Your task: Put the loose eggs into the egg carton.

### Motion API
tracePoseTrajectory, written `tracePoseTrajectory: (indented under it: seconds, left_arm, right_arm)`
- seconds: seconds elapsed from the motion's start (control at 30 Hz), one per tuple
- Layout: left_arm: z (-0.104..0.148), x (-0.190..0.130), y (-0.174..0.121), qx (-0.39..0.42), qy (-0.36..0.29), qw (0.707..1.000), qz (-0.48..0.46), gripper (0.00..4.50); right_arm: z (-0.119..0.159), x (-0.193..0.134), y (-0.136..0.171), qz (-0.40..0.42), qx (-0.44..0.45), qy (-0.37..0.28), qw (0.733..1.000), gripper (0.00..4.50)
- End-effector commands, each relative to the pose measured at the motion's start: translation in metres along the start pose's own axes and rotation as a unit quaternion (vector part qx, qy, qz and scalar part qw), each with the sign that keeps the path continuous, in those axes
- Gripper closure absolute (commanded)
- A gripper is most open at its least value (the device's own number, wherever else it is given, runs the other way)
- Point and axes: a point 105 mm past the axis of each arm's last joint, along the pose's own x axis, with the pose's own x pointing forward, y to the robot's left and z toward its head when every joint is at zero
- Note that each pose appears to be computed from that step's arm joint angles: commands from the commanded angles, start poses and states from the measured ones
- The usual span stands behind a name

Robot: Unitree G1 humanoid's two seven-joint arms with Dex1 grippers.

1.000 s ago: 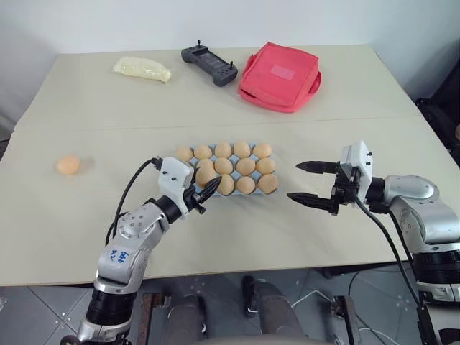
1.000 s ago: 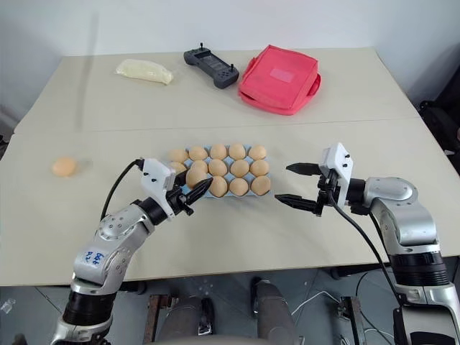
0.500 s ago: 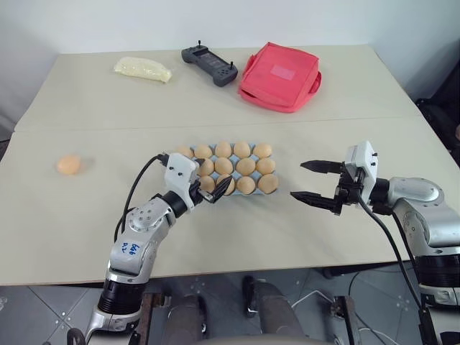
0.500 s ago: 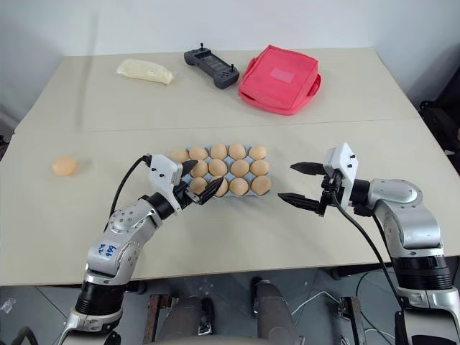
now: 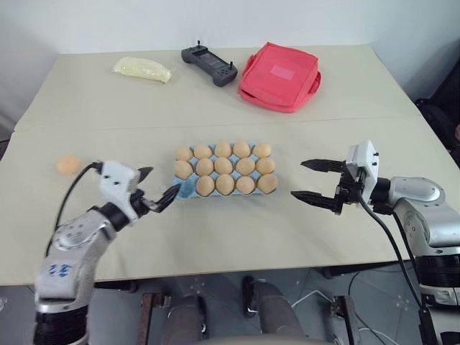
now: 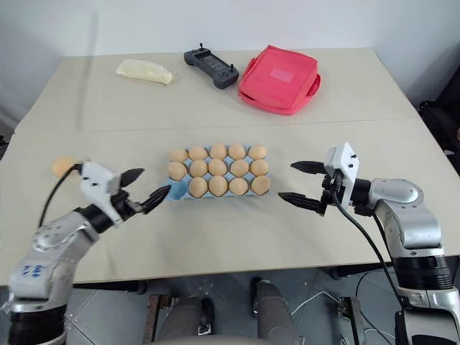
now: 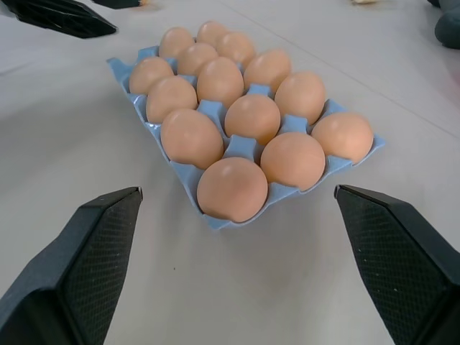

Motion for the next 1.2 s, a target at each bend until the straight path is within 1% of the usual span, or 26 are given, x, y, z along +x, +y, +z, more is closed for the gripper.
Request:
tracePoseTrajectory:
  seconds: [0.03,0.23,0.33,0.57,0.7,0.83,0.9,0.97,1.07,1.2]
  left_arm:
    - [0.005,-0.025,0.017,0.007,-0.006,1.000,0.026,0.04]
    - [-0.017,-0.061,0.039,-0.001,0.035,0.997,0.076,0.04]
    - [-0.020,-0.071,0.045,-0.004,0.040,0.995,0.096,0.04]
    - [-0.020,-0.071,0.045,-0.006,0.037,0.994,0.106,0.04]
    - [-0.011,-0.063,0.055,0.008,0.023,0.991,0.132,0.04]
    - [0.004,-0.046,0.083,0.025,0.002,0.981,0.192,0.04]
    - [0.006,-0.038,0.095,0.024,0.004,0.975,0.220,0.04]
    - [0.004,-0.030,0.113,0.024,0.025,0.962,0.272,0.04]
    - [-0.001,-0.019,0.150,-0.002,0.041,0.931,0.362,0.04]
    - [-0.007,-0.008,0.175,-0.025,0.057,0.911,0.408,0.04]
  right_arm:
    - [0.013,-0.004,-0.001,-0.003,-0.020,-0.022,1.000,0.00]
    - [0.014,-0.004,-0.001,0.001,-0.019,-0.032,0.999,0.00]
    - [0.014,-0.004,-0.001,0.004,-0.019,-0.032,0.999,0.00]
    - [0.016,-0.001,-0.002,0.007,-0.021,-0.036,0.999,0.00]
    - [0.017,0.001,-0.003,0.006,-0.024,-0.039,0.999,0.00]
    - [0.016,0.004,-0.004,0.006,-0.024,-0.039,0.999,0.00]
    - [0.016,0.005,-0.004,0.006,-0.024,-0.038,0.999,0.00]
    - [0.016,0.008,-0.004,0.006,-0.024,-0.039,0.999,0.00]
    - [0.016,0.010,-0.004,0.008,-0.024,-0.040,0.999,0.00]
    - [0.016,0.011,-0.003,0.007,-0.025,-0.041,0.999,0.00]
